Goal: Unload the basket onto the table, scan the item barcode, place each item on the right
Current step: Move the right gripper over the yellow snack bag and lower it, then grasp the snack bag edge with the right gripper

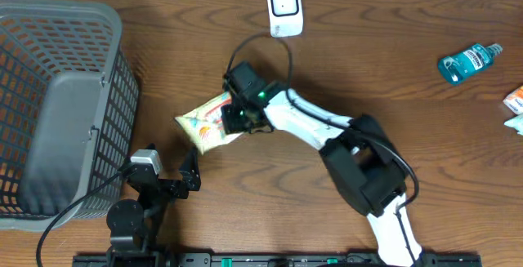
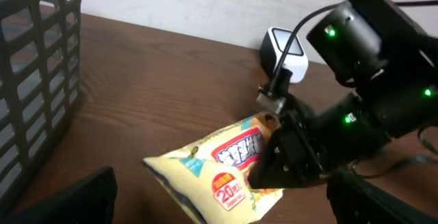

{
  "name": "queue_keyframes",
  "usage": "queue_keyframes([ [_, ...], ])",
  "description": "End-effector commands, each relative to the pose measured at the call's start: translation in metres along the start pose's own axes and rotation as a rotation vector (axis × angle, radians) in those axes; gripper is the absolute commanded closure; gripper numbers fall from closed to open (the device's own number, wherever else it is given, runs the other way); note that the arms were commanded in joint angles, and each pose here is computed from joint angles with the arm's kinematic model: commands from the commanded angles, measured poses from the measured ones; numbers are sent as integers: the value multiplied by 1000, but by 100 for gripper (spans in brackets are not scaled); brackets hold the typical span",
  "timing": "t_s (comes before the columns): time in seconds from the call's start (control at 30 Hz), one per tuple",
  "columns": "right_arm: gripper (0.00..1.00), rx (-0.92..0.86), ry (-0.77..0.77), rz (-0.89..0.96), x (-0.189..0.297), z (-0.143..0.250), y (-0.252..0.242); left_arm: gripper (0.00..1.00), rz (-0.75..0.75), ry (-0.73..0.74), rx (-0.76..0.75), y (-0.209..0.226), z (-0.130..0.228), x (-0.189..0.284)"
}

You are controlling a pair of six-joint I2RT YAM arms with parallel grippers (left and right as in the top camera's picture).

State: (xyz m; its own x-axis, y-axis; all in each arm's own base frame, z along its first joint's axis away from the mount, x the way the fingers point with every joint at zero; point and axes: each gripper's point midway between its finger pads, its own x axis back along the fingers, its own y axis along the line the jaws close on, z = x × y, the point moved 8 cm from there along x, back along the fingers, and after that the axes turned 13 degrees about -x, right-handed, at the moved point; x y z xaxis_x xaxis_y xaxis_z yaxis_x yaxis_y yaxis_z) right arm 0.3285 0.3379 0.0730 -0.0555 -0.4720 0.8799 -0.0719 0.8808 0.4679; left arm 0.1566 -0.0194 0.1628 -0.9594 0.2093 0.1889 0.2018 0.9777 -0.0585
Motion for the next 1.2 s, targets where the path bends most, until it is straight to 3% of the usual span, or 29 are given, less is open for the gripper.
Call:
queue_keyframes([
  [0.0,99,-46,97,176,-32,28,-26,2,14,31,-4,-1,10,-2],
  [0.23,99,63,-5,91,16,15,4,2,14,31,-4,-1,10,-2],
  [0.43,99,133,-375,35,99,-20,40,2,14,31,-4,-1,10,-2],
  [0.57,99,128,-512,56,108,-35,44,2,13,31,-4,-1,10,-2],
  [0.73,99,118,-426,121,43,-38,21,2,14,31,-4,-1,10,-2],
  [0.9,99,111,-152,134,-12,-5,-2,2,14,31,-4,-1,10,-2],
  [1.03,99,151,-88,172,-22,8,-6,2,14,31,-4,-1,10,-2],
  [1.17,99,177,-140,126,6,3,12,2,14,31,-4,-1,10,-2],
])
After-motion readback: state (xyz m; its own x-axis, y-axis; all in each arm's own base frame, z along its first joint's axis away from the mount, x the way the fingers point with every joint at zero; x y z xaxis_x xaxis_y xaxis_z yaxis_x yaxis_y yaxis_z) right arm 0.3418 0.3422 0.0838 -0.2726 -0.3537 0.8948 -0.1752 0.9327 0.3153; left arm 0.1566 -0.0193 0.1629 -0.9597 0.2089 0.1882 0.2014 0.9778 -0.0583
